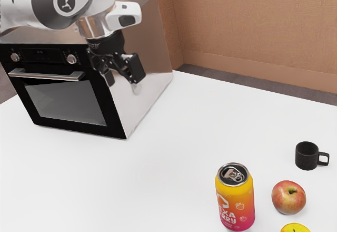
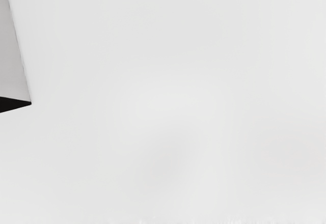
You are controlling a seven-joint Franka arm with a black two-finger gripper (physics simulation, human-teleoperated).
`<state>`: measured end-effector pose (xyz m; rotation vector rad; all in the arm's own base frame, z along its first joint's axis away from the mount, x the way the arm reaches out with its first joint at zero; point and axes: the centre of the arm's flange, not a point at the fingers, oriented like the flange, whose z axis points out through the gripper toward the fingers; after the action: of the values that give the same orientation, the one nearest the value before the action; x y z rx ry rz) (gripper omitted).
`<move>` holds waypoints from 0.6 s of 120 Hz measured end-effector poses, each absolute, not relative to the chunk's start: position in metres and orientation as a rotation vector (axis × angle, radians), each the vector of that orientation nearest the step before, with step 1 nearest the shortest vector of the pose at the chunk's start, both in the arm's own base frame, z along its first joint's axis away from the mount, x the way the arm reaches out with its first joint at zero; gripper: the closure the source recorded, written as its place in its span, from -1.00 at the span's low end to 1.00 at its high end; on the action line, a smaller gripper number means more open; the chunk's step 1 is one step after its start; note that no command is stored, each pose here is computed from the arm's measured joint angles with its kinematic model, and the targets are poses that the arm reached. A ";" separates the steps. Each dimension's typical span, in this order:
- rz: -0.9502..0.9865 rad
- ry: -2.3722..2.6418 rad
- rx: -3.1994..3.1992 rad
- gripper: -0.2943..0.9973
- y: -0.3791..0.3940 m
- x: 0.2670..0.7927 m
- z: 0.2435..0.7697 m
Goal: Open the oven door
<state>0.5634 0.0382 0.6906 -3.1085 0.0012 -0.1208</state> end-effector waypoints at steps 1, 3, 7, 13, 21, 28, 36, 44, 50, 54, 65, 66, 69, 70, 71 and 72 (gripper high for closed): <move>-0.120 0.004 -3.108 -0.54 0.038 0.563 0.691; -0.118 0.010 -3.108 -0.54 0.036 0.563 0.690; -0.116 0.022 -3.108 -0.54 0.034 0.563 0.690; -0.112 0.037 -3.109 -0.54 0.032 0.563 0.690; -0.114 0.049 -3.109 -0.54 0.031 0.562 0.692; -0.320 0.118 -3.136 -0.54 0.029 0.521 0.757; -0.717 0.100 -3.150 -0.53 0.119 0.429 0.849; -0.851 -0.032 -2.992 -0.54 0.215 0.365 0.881; -0.852 0.024 -2.935 -0.54 0.245 0.351 0.873; -0.834 0.078 -2.923 -0.54 0.262 0.344 0.848; -0.831 0.300 -2.848 -0.54 0.284 0.324 0.783; -0.833 0.320 -2.839 -0.54 0.285 0.322 0.777; -0.838 0.371 -2.808 -0.54 0.291 0.319 0.763; -0.841 0.386 -2.796 -0.54 0.294 0.318 0.760; -0.844 0.401 -2.785 -0.54 0.296 0.317 0.756; -0.848 0.416 -2.773 -0.54 0.299 0.317 0.754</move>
<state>0.3169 0.2988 0.7536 -2.7731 0.4164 -0.8480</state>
